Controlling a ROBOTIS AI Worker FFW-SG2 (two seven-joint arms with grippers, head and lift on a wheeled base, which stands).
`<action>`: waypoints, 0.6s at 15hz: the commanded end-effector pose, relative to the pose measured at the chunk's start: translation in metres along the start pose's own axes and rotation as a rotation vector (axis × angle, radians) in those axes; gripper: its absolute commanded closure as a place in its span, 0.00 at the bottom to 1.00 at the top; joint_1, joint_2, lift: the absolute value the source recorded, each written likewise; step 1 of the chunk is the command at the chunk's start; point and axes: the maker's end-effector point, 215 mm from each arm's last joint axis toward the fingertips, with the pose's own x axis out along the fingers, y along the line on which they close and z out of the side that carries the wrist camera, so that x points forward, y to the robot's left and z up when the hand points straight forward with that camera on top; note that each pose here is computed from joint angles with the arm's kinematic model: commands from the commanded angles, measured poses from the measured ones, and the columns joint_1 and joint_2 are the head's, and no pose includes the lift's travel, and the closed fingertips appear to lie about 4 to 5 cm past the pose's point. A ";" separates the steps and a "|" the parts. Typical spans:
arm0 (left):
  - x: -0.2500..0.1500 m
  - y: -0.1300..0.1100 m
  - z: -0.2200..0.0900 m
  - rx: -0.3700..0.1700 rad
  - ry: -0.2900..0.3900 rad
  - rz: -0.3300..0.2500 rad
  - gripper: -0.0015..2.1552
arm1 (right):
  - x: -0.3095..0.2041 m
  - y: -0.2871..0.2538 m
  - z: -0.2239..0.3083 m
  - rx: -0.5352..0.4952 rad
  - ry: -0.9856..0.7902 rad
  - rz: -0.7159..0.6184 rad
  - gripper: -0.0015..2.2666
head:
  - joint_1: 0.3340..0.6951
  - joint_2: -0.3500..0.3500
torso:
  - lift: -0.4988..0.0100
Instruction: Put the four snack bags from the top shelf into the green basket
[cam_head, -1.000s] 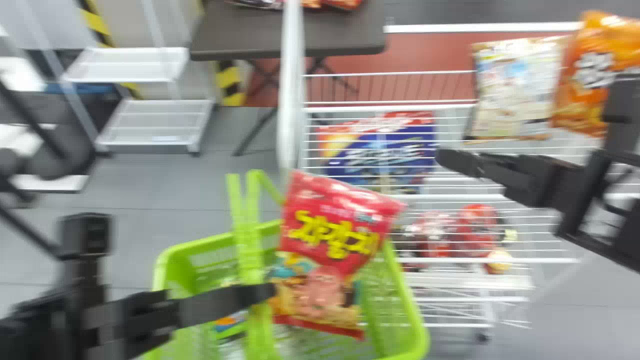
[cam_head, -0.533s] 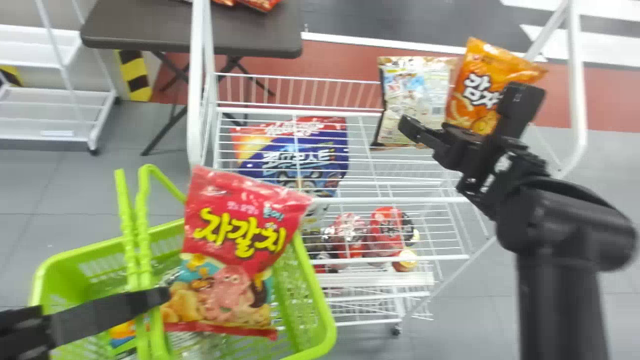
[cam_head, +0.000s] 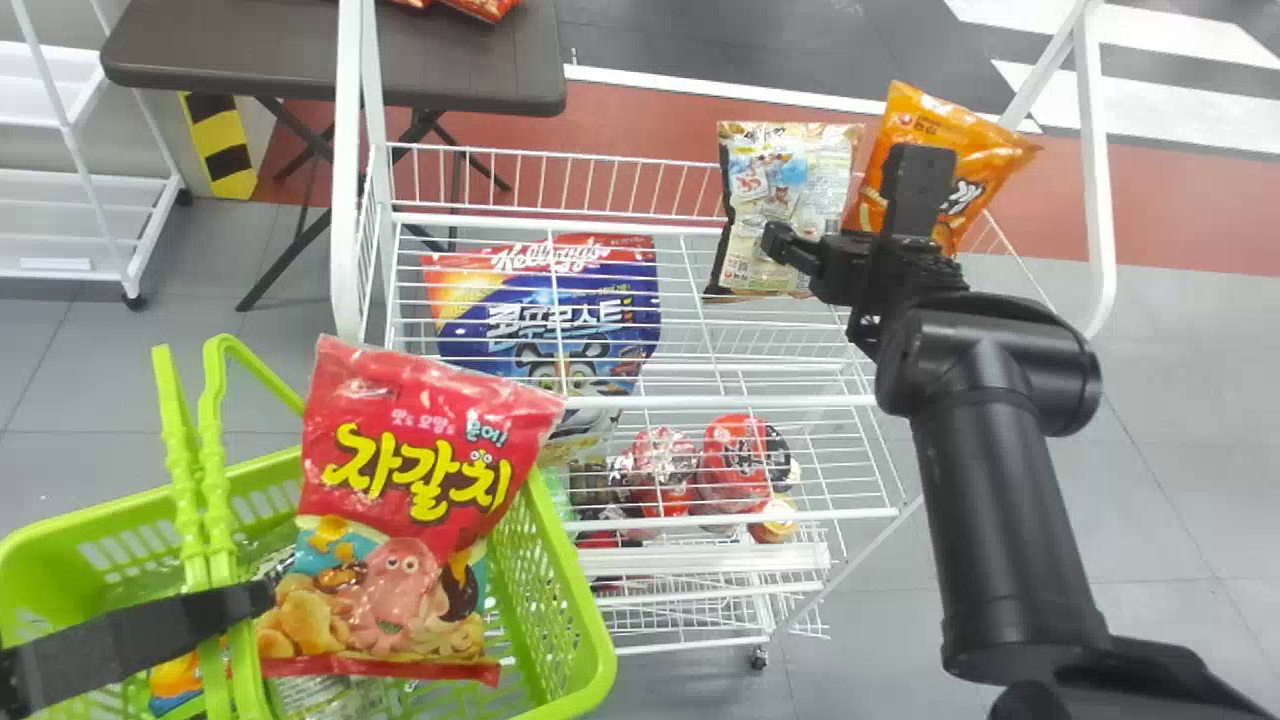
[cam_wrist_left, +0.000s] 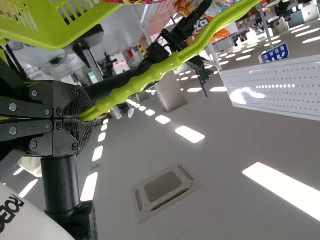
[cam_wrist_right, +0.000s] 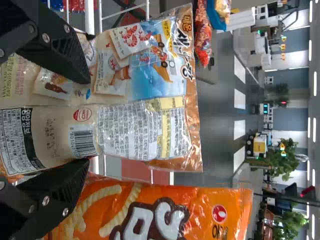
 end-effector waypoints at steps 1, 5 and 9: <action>-0.001 -0.002 0.000 -0.001 -0.002 -0.010 1.00 | -0.005 -0.003 -0.009 0.000 -0.007 -0.018 0.92 | 1.00 0.19 | 0.97; -0.001 -0.002 0.001 0.000 -0.003 -0.011 1.00 | -0.035 -0.004 0.012 0.008 -0.092 -0.029 1.00 | 1.00 0.18 | 0.97; -0.004 -0.003 0.002 0.003 -0.009 -0.006 1.00 | -0.099 0.018 0.014 0.128 -0.099 0.063 1.00 | 1.00 0.18 | 0.97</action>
